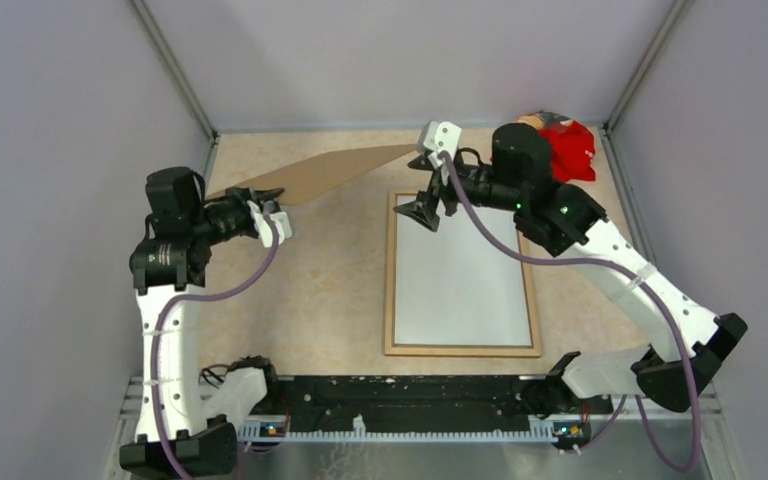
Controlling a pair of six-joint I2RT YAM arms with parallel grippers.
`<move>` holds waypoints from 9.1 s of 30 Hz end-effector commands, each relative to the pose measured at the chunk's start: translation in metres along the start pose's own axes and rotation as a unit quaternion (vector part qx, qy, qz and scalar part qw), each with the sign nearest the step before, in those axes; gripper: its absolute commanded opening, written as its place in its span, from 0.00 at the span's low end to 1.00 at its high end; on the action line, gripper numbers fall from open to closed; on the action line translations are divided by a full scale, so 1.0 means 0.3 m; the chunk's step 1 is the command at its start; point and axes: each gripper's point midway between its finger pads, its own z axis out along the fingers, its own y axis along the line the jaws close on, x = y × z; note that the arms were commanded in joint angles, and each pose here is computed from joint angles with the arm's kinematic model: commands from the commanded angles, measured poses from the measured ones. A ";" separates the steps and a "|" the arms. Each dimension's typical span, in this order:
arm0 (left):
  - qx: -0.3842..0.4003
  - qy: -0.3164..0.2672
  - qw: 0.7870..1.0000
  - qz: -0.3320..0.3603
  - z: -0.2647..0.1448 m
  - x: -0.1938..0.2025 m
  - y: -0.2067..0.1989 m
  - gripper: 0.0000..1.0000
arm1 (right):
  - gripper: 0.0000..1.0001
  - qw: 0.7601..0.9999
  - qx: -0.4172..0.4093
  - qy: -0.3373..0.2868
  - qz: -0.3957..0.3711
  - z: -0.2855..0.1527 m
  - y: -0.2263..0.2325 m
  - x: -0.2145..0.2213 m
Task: Put the photo into the frame
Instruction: Pick up the photo frame item at the center of the board, then turn over the photo frame item on the photo frame, then adjust the photo frame at the center of the board.
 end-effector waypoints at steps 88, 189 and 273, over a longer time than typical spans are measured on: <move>-0.002 0.023 0.920 -0.390 0.168 0.172 -0.146 0.99 | 0.00 0.763 0.220 -0.145 0.590 -0.272 -0.573 0.132; 0.141 0.101 0.875 -0.451 0.423 0.223 -0.524 0.98 | 0.00 0.695 0.316 -0.172 0.623 -0.382 -0.341 0.968; 0.244 0.230 0.716 -0.612 0.693 0.513 -0.756 0.21 | 0.56 0.906 0.077 0.023 0.416 0.488 0.457 0.869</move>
